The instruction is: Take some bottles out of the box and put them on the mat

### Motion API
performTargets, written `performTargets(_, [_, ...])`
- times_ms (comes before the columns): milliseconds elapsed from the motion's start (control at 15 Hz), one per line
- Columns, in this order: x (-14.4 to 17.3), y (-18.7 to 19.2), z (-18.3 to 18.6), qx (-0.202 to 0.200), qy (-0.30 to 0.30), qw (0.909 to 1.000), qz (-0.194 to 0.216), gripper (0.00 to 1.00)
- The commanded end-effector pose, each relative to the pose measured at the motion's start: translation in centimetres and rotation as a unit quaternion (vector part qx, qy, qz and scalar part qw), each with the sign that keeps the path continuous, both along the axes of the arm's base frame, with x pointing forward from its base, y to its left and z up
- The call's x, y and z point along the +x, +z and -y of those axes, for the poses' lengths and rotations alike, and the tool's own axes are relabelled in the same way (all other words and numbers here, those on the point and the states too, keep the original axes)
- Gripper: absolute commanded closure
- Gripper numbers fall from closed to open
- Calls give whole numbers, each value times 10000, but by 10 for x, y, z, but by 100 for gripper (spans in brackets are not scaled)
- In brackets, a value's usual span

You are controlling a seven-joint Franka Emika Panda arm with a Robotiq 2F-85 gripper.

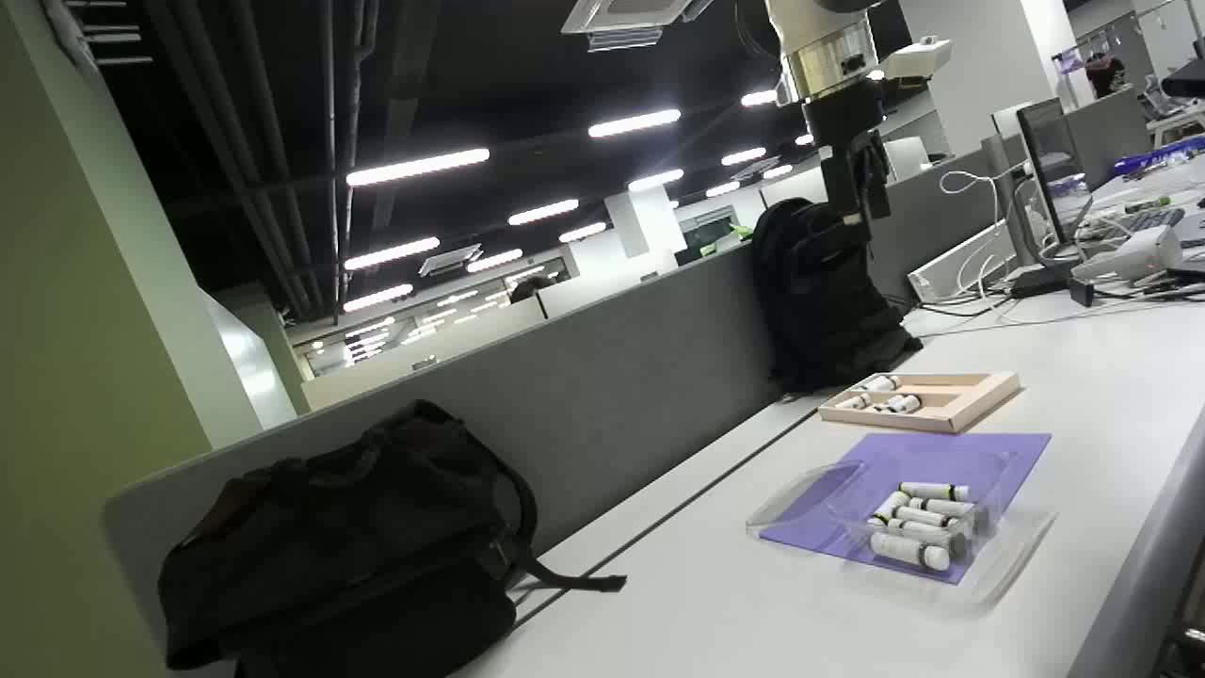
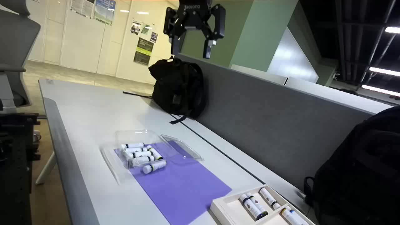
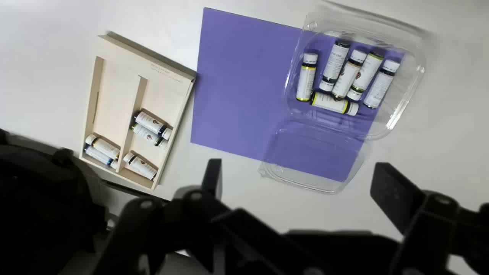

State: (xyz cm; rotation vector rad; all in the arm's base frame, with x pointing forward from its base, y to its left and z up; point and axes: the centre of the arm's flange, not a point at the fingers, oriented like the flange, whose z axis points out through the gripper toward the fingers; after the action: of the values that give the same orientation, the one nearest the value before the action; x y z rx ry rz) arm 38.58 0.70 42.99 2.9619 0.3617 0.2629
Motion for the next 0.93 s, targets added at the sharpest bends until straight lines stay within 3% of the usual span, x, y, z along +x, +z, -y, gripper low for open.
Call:
performTargets(0, [0, 0, 0, 1, 0, 10000, -2, 0])
performTargets(533, [0, 0, 0, 1, 0, 10000, -1, 0])
performTargets(867, [31, -13, -11, 402, 257, 9984, -320, 0])
